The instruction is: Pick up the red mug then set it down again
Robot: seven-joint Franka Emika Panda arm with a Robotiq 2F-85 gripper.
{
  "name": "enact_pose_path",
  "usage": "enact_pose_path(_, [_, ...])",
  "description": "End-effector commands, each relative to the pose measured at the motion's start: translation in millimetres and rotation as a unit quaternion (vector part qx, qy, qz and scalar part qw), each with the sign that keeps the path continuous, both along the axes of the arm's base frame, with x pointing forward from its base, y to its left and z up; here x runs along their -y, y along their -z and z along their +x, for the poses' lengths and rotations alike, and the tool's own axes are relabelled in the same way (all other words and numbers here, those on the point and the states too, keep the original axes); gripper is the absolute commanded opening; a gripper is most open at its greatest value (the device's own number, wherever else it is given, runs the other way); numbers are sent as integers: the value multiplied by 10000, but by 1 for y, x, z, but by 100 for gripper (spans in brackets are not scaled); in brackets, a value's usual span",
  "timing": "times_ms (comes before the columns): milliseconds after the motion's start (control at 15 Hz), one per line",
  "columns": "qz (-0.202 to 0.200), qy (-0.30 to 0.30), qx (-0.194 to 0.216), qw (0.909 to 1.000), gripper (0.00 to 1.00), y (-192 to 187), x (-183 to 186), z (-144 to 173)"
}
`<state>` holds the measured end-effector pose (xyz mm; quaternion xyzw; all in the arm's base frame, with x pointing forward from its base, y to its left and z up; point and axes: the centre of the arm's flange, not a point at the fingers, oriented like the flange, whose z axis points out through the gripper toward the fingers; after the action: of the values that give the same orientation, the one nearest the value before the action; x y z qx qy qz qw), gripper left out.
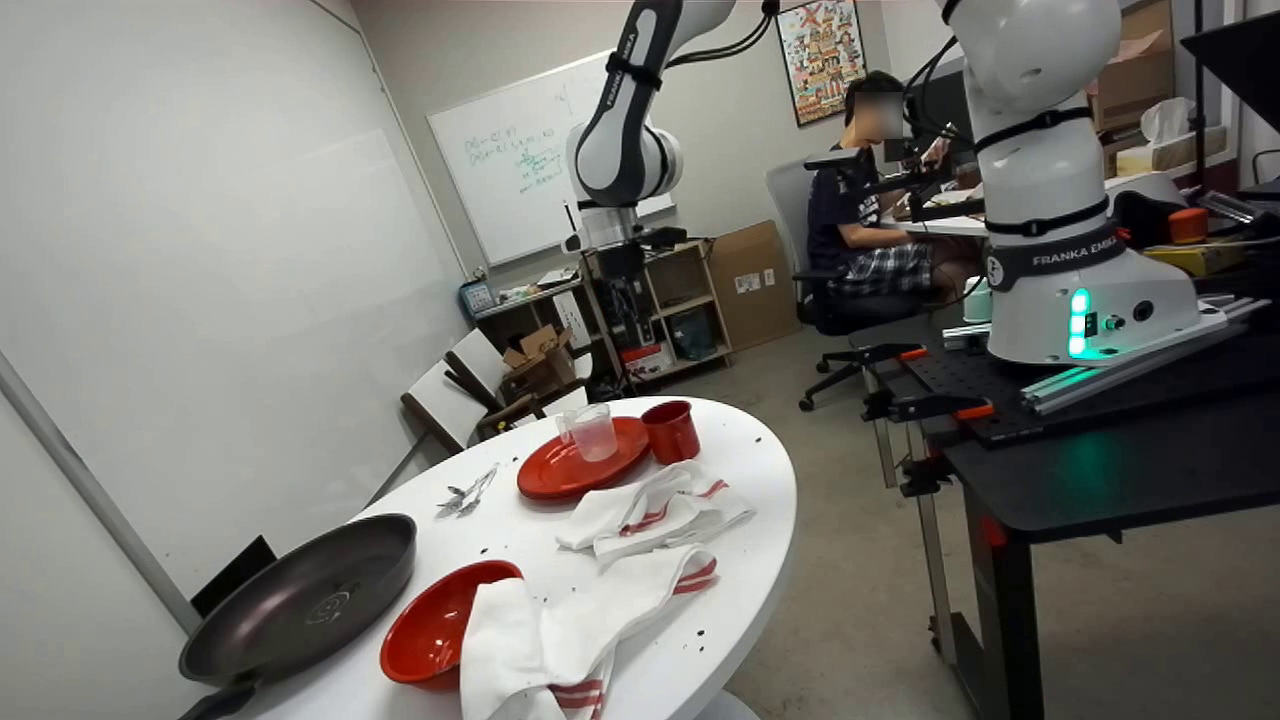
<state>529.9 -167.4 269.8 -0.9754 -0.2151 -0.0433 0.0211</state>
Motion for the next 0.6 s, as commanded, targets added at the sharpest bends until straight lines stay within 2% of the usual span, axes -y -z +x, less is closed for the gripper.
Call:
enact_pose_path(0, [168,415,108,9989,100,-52,5,-23])
enact_pose_path(333, [276,765,8,9967,100,-101,11,-61])
enact_pose_path(533, [354,713,-93,9968,100,-118,-1,-91])
